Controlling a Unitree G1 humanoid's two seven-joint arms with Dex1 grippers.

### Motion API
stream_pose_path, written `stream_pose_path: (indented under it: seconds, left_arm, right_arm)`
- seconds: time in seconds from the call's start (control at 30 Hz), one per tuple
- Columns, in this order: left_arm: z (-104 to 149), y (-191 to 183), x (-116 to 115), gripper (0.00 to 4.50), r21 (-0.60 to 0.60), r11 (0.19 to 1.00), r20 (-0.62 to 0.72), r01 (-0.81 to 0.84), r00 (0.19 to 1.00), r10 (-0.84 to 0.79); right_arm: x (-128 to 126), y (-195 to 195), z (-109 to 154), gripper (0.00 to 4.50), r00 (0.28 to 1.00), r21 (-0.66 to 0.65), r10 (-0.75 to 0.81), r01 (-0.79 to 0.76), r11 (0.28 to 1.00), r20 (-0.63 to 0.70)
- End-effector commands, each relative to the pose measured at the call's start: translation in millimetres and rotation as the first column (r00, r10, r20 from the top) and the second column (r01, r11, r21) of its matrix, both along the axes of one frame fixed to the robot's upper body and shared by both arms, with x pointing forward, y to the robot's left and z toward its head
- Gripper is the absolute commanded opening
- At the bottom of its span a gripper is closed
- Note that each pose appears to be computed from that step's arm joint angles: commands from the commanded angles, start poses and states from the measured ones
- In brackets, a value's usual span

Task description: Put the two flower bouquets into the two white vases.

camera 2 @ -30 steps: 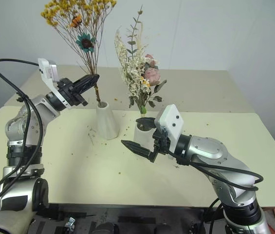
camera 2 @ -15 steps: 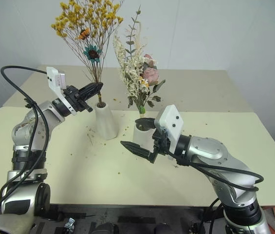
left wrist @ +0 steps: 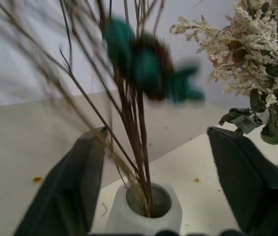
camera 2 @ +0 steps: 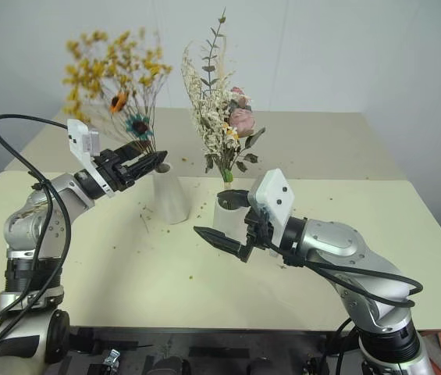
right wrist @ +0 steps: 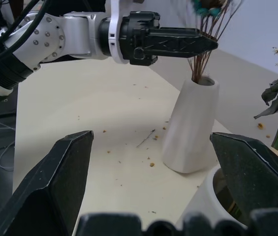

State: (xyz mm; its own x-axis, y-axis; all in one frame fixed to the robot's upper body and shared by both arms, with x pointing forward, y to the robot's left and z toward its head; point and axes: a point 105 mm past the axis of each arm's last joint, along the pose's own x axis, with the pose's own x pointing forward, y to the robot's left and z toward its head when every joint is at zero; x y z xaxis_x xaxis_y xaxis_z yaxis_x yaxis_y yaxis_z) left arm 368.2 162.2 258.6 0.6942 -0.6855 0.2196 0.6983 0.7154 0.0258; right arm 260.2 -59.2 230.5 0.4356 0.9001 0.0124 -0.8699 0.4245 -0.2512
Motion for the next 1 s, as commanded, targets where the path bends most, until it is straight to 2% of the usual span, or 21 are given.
stream_pose_path:
  seconds: [0.03,0.47,0.67,1.0]
  left_arm:
    - [16,8,-12,4.49,-0.012,1.000,0.053,-0.020,0.998,0.020]
    - [-7,21,-53,4.49,0.107,0.993,-0.016,0.052,0.999,-0.051]
    - [-24,16,-82,4.49,0.205,0.959,-0.036,0.197,0.980,-0.193]
    - [-32,9,-101,4.49,0.249,0.921,-0.028,0.299,0.953,-0.301]
  right_arm:
    - [-6,0,10,4.50,0.998,0.019,0.017,-0.018,1.000,0.052]
    - [-2,-13,8,4.50,0.999,-0.008,-0.012,0.012,1.000,0.042]
    - [3,-29,9,4.50,0.997,-0.036,-0.059,0.060,0.998,0.046]
    - [7,-59,2,4.50,0.987,-0.081,-0.161,0.162,0.983,0.021]
